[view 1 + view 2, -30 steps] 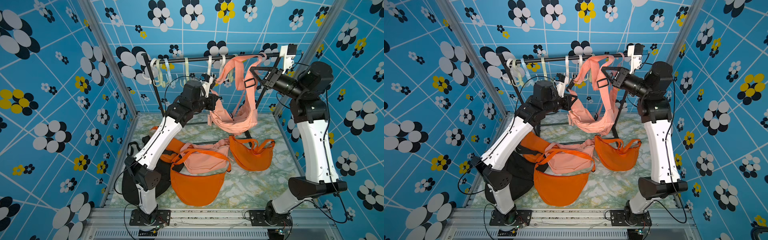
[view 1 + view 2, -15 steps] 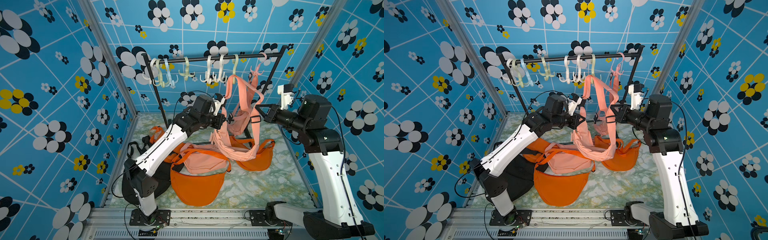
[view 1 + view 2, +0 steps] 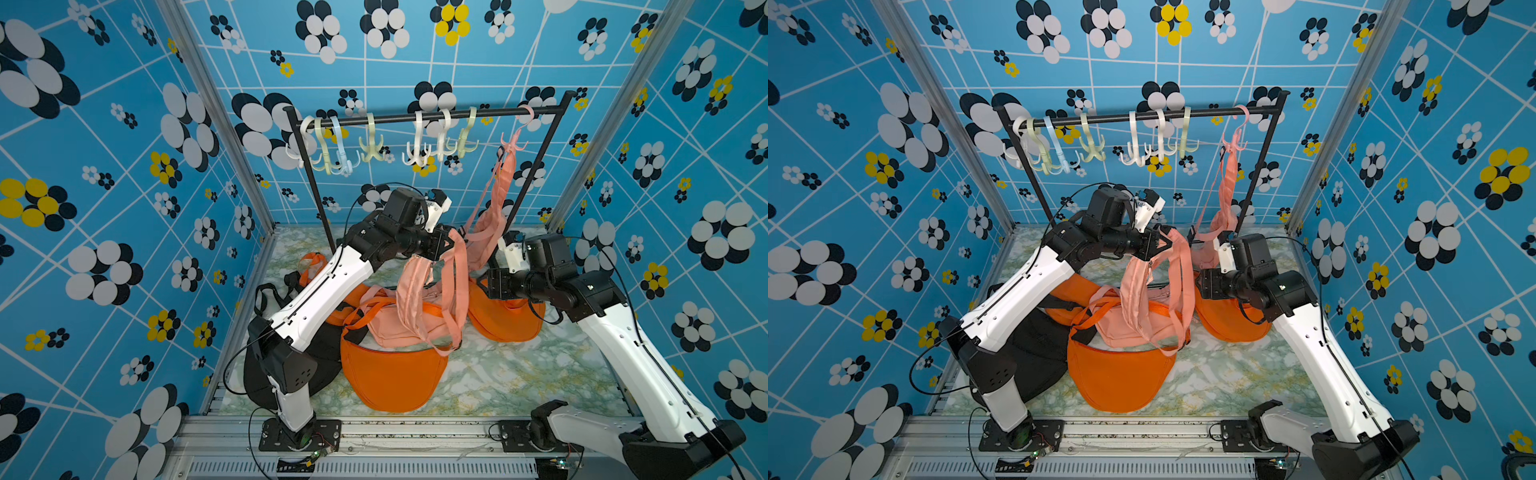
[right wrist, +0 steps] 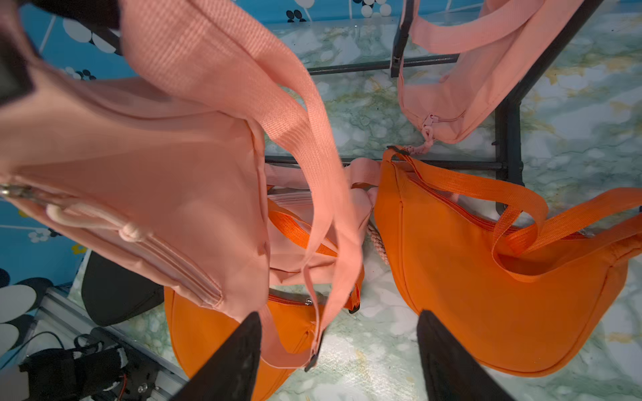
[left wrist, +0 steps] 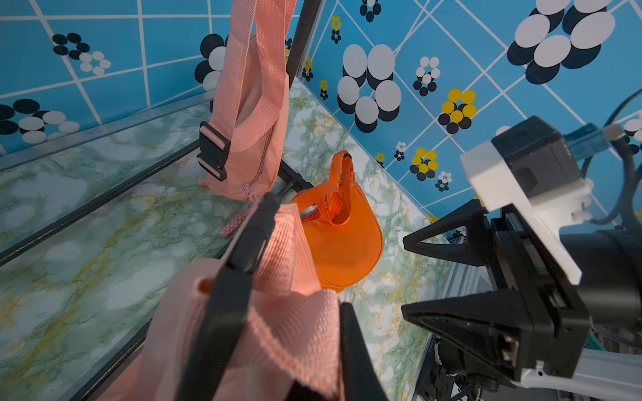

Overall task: Take the bag off the hook
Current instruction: Place the bag inside the bag.

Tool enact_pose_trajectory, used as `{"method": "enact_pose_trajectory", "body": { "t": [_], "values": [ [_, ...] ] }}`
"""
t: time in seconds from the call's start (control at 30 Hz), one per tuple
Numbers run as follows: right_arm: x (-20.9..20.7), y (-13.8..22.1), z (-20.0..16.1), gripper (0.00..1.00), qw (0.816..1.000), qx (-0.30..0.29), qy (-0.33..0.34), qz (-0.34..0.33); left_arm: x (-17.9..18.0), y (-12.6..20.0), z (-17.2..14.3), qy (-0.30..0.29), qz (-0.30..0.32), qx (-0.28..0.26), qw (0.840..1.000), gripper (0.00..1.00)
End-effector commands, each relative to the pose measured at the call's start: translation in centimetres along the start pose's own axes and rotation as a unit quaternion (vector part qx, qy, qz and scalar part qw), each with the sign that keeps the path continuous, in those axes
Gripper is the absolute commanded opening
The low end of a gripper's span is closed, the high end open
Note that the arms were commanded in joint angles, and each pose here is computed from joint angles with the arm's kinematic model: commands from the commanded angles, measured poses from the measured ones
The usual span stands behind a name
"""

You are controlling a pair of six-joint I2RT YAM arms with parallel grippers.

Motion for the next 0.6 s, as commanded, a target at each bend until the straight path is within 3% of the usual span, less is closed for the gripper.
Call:
{"method": "enact_pose_trajectory", "body": {
  "t": [0.0,0.17,0.2,0.23,0.57],
  "values": [
    [0.6,0.2,-0.2,0.75,0.999,-0.021,0.02,-0.014,0.4,0.5,1.3,0.016,-0.017,-0.023,0.999,0.0],
    [2.9,0.1,-0.3,0.81,0.998,-0.031,0.046,0.008,1.1,0.7,1.7,0.033,-0.018,-0.028,0.999,0.0],
    [3.6,-0.1,-0.5,0.91,0.998,-0.03,0.059,0.014,1.3,0.8,1.7,0.038,-0.017,-0.028,0.999,0.0],
    [4.6,-0.4,-0.8,0.93,0.996,-0.028,0.077,0.021,1.4,0.9,1.8,0.042,-0.015,-0.029,0.999,0.0],
    [12.5,-4.9,-3.8,0.95,0.981,-0.019,0.185,0.052,3.0,1.7,2.1,0.08,0.009,-0.037,0.996,0.0]
  ]
}}
Point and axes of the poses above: each gripper's point midway between its finger pads, its own y axis back along the fingers, its own x axis along the line the jaws close on, z = x × y, the point moved 8 cm from there along y, back along the fingers, and after that the axes turned 3 degrees about -y, right-handed, at the moved point
